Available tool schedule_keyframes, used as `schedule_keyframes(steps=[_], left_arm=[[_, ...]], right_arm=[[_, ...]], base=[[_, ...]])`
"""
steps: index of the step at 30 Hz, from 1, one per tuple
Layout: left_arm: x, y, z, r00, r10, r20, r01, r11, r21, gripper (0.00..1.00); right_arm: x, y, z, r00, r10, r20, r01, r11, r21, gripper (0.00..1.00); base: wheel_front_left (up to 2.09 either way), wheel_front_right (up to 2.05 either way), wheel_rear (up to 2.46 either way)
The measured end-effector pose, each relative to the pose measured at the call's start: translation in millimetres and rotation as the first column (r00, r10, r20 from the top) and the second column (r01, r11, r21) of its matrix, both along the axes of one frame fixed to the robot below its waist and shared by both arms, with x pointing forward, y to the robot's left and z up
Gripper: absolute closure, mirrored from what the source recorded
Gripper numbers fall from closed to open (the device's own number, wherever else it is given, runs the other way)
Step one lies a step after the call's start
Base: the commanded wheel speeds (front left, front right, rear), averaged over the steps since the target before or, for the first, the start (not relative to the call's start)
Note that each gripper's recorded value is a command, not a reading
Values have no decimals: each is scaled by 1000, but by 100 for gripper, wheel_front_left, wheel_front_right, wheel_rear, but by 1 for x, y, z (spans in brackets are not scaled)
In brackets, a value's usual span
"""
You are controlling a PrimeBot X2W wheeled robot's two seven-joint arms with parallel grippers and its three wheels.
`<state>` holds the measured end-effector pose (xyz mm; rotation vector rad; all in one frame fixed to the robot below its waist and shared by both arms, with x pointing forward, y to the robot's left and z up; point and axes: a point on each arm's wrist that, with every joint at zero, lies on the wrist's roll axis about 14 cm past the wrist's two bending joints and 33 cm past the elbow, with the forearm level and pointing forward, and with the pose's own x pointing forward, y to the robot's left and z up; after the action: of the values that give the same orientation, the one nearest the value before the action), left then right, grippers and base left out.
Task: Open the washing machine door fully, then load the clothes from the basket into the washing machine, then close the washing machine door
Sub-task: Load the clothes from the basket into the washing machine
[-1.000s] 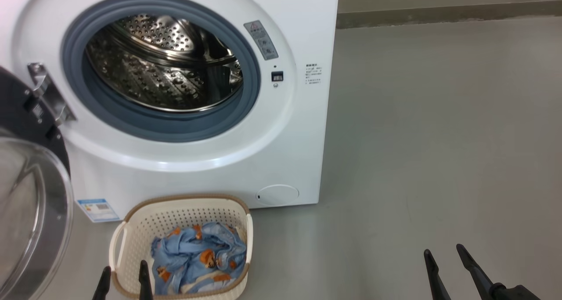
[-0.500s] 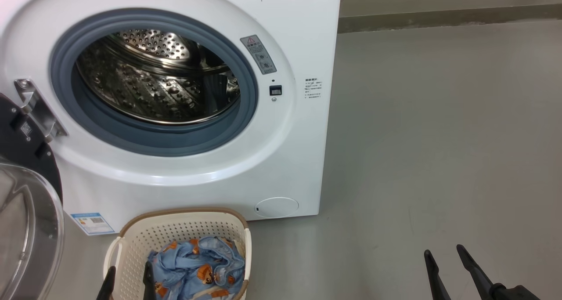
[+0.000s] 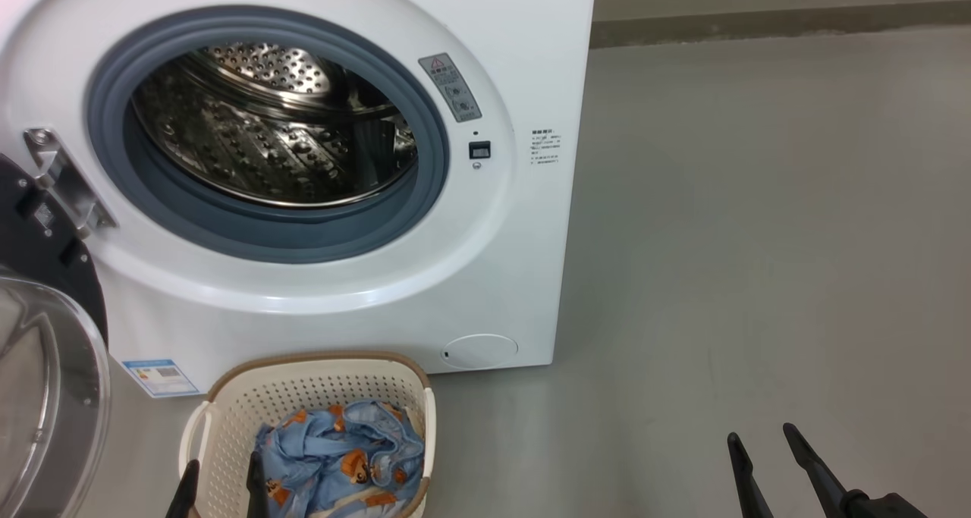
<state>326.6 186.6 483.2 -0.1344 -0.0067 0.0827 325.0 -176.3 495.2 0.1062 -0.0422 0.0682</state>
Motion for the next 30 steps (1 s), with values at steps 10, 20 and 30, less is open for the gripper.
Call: schedule_keyframes(steps=[10, 20, 30], left_arm=[[10, -4, -20, 998, -16, -66, 16, 1000, -1, 0], [78, -23, -71, 977, -92, -194, 90, 996, -18, 0], [138, -20, -166, 897, -119, -426, 122, 992, -21, 0]], right_arm=[[5, -4, -14, 999, -18, -50, 19, 1000, 20, 0], [47, 0, -35, 994, -11, -105, 16, 999, 44, 0], [91, -7, -76, 983, -20, -184, 28, 999, 37, 0]], base=[[0, 0, 0], [0, 0, 0], [0, 0, 0]])
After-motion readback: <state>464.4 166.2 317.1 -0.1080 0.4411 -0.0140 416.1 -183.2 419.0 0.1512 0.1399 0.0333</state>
